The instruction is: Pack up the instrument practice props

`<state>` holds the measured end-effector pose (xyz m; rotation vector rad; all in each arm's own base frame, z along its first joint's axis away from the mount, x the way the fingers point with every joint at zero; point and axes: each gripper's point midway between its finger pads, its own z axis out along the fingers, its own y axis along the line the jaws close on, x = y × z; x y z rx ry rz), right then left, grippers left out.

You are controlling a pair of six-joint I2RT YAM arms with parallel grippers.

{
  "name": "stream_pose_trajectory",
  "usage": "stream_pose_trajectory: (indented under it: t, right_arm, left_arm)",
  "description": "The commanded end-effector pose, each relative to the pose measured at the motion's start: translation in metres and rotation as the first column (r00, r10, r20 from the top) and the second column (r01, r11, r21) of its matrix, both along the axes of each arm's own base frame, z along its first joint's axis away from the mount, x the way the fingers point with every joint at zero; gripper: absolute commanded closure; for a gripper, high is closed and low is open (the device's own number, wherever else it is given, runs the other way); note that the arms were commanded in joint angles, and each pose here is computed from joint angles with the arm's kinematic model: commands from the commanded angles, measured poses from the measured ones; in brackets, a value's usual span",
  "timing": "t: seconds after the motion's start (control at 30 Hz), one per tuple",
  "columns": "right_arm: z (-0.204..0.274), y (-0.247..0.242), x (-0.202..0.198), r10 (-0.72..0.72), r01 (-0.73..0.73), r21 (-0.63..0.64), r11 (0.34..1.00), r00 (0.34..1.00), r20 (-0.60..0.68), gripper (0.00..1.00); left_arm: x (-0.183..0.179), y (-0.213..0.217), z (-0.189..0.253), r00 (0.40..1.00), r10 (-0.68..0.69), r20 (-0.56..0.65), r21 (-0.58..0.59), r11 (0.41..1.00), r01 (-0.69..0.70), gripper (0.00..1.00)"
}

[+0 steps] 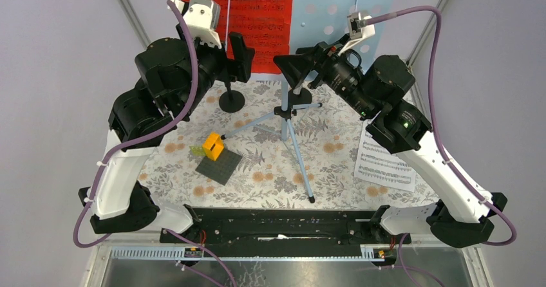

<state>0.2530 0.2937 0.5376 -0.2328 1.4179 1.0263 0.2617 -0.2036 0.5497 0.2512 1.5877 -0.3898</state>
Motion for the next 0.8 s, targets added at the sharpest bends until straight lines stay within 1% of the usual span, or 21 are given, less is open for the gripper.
stream_pose_trajectory:
  t: [0.0,0.37,0.57,0.77]
  right_arm:
    - [0.023,-0.002,0.004,-0.027,0.026,0.02,0.999,0.997,0.073,0.11]
    - [0.02,0.013,0.01,0.001,-0.001,-0.002,1.0,0.998,0.062,0.11]
    - [0.013,0.024,0.008,0.053,-0.053,-0.007,0.999,0.998,0.04,0.17]
    - [0.002,0.028,0.01,0.059,-0.059,-0.016,0.998,0.998,0.018,0.23]
  left_arm:
    - [0.0,0.0,0.01,1.0,-0.011,0.025,-0.039,0.999,0.012,0.21]
    - [0.001,-0.003,0.007,1.0,-0.013,0.02,-0.029,0.999,0.014,0.21]
    - [0.001,-0.003,0.006,1.0,-0.018,0.02,-0.027,0.999,0.018,0.21]
    - [0.0,-0.003,0.005,0.999,-0.023,0.023,-0.028,0.999,0.024,0.21]
